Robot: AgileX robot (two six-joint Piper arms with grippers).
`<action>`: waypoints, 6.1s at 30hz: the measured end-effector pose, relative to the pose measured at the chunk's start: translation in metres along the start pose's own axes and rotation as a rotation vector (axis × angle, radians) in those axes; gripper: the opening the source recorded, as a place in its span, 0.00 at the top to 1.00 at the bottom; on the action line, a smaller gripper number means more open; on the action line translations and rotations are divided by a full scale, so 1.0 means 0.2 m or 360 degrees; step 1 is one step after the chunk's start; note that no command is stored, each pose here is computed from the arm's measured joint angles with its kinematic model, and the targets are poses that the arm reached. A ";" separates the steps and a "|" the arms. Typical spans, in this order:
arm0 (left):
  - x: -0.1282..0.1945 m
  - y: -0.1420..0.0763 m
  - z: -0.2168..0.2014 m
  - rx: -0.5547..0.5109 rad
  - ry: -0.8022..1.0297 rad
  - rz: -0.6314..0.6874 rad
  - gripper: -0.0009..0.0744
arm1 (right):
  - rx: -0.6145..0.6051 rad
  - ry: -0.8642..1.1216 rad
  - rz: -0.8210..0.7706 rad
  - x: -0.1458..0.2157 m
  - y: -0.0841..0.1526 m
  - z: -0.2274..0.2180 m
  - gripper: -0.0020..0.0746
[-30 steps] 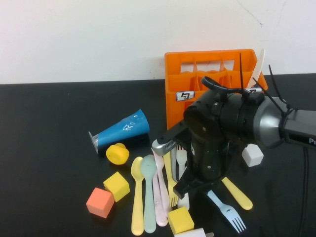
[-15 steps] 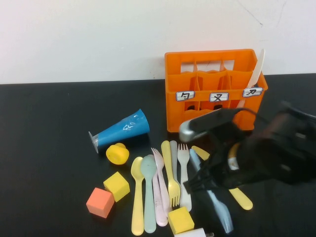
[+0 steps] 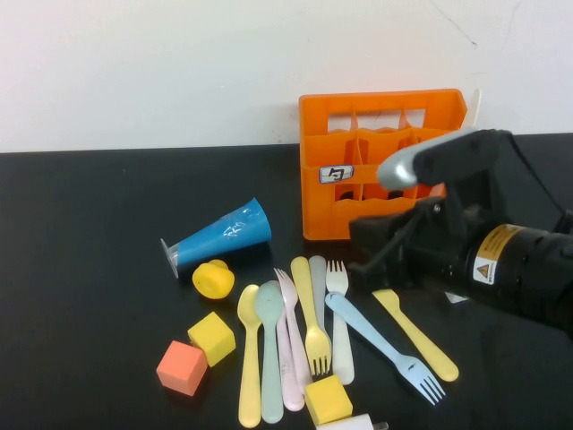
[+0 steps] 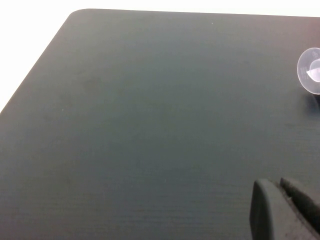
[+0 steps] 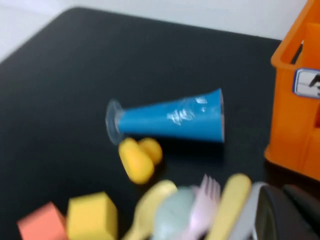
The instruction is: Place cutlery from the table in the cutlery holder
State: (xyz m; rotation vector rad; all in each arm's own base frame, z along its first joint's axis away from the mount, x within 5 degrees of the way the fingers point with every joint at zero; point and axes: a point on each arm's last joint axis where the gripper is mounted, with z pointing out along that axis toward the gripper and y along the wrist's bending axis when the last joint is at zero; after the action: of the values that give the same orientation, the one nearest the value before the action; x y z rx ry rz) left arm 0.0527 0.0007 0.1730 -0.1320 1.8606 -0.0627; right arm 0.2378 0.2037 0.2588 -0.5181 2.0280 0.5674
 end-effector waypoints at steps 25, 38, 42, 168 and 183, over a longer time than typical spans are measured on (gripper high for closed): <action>0.00 0.00 0.00 0.0000 0.0000 0.0003 0.99 | 0.0006 0.1547 -0.0657 0.08 -0.02 0.36 0.49; 0.00 0.00 0.00 0.0000 0.0000 -0.0002 0.99 | -0.0073 0.1606 -0.0636 0.14 -0.03 0.51 0.49; 0.00 0.00 0.00 0.0000 0.0000 -0.0002 0.99 | -0.0063 0.1629 -0.0612 0.15 -0.05 0.53 0.52; 0.00 0.00 0.00 0.0000 0.0000 0.0002 0.99 | 0.0219 -0.0585 -0.0377 -0.31 -0.12 -0.68 0.97; 0.00 0.00 0.00 0.0000 0.0000 -0.0001 0.99 | 0.0219 -0.0281 -0.0641 0.06 -0.09 -1.17 0.98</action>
State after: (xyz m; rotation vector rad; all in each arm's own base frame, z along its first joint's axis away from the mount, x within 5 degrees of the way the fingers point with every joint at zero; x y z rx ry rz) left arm 0.0527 0.0007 0.1730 -0.1327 1.8606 -0.0632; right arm 0.0842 0.0531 0.3510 -0.7421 1.7181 0.2193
